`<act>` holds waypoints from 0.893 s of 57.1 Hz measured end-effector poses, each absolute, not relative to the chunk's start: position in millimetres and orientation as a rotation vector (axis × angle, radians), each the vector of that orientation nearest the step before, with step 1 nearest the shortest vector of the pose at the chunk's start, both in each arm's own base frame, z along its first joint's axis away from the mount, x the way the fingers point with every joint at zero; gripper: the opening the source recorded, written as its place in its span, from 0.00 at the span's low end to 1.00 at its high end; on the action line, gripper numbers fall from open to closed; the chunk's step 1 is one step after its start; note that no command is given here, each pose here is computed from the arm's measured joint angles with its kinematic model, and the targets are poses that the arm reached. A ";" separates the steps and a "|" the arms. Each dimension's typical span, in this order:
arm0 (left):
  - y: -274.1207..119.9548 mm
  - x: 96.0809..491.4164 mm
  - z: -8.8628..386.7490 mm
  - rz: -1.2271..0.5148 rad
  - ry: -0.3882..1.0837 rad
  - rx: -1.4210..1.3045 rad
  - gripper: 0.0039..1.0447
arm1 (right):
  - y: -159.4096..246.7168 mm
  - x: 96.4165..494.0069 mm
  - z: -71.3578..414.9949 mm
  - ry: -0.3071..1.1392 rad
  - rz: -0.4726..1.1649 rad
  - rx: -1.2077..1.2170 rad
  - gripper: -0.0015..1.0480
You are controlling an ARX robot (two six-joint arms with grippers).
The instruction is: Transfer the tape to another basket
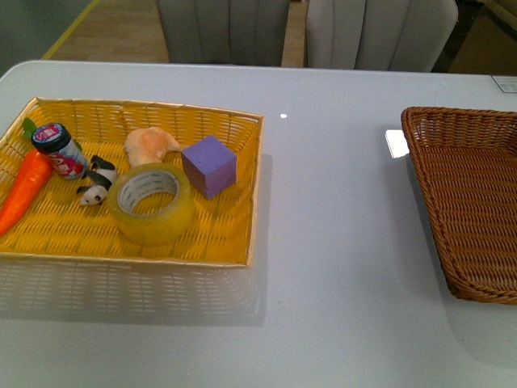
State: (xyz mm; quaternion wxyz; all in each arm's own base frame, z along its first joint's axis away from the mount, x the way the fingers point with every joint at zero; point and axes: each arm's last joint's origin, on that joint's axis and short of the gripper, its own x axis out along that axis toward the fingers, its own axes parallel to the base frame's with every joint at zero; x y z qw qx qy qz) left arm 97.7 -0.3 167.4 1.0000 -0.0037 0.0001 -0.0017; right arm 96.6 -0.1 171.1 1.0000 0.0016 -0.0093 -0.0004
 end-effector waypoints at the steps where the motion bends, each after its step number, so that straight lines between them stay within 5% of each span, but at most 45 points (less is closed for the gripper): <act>1: -0.3 97.7 167.4 -0.003 0.000 -0.007 0.92 | -0.1 96.6 171.1 -0.019 -0.001 0.003 0.91; 51: -0.3 97.7 167.4 -0.003 0.000 -0.007 0.92 | 0.0 96.6 171.1 -0.019 0.000 0.003 0.91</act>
